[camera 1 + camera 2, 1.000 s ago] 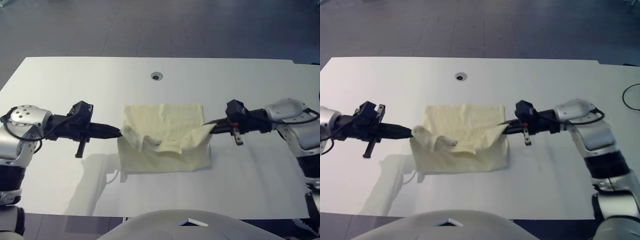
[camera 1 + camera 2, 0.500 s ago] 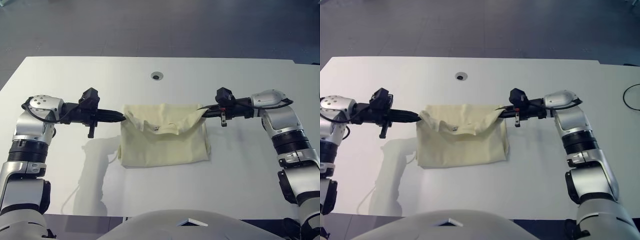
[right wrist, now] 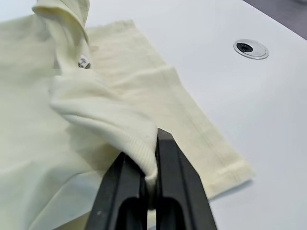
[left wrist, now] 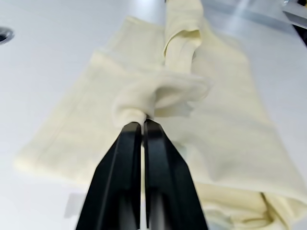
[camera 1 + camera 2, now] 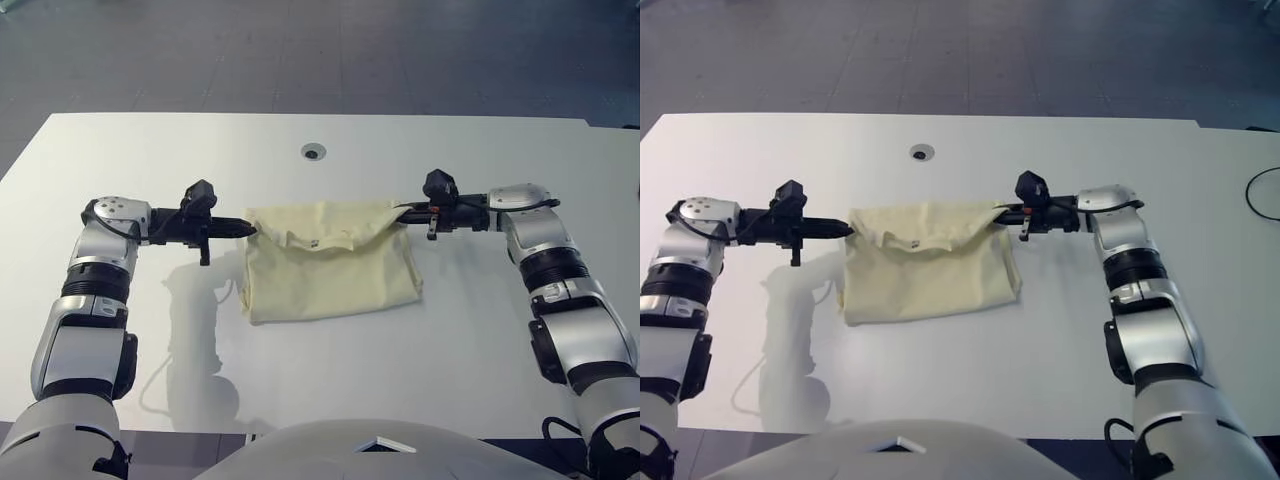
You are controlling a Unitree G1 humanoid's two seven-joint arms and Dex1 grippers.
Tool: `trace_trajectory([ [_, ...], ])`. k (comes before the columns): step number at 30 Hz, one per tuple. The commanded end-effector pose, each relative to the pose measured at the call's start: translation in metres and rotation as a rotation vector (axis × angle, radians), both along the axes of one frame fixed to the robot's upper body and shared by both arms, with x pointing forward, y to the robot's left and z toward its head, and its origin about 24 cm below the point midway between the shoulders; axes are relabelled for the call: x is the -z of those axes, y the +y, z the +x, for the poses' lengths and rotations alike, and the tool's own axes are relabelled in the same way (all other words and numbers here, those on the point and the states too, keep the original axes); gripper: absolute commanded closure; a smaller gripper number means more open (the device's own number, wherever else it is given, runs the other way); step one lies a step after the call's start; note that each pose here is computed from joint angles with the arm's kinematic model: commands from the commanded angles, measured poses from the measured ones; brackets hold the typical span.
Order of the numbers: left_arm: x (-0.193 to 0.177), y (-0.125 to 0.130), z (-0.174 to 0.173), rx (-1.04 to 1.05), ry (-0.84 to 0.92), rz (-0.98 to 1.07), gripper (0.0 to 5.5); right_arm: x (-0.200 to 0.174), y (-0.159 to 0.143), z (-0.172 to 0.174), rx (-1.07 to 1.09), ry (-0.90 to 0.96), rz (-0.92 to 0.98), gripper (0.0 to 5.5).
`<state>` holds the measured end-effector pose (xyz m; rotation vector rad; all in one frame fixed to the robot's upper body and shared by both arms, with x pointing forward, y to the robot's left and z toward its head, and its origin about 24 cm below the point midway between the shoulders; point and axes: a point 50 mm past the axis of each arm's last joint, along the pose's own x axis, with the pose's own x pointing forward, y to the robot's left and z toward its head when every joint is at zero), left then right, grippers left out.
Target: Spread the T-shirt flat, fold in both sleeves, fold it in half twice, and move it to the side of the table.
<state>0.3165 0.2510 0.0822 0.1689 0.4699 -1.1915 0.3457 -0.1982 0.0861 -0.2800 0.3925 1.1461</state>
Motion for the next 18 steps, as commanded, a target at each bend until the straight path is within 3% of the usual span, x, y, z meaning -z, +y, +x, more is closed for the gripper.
trace_trajectory([
  [1,0.011,-0.008,0.009,-0.074,-0.003,0.024,4.95,0.01,-0.001,0.009,0.168,0.121,0.042,5.04],
  [8,0.008,-0.008,0.021,-0.269,0.02,-0.127,3.78,0.006,0.008,0.022,0.375,0.28,0.247,3.92],
  [13,0.009,0.0,0.028,-0.446,0.015,-0.141,2.95,-0.002,0.006,0.031,0.547,0.286,0.345,3.12],
  [18,-0.006,0.001,0.027,-0.438,-0.119,-0.188,2.21,-0.011,0.009,0.027,0.402,0.166,0.307,2.4],
])
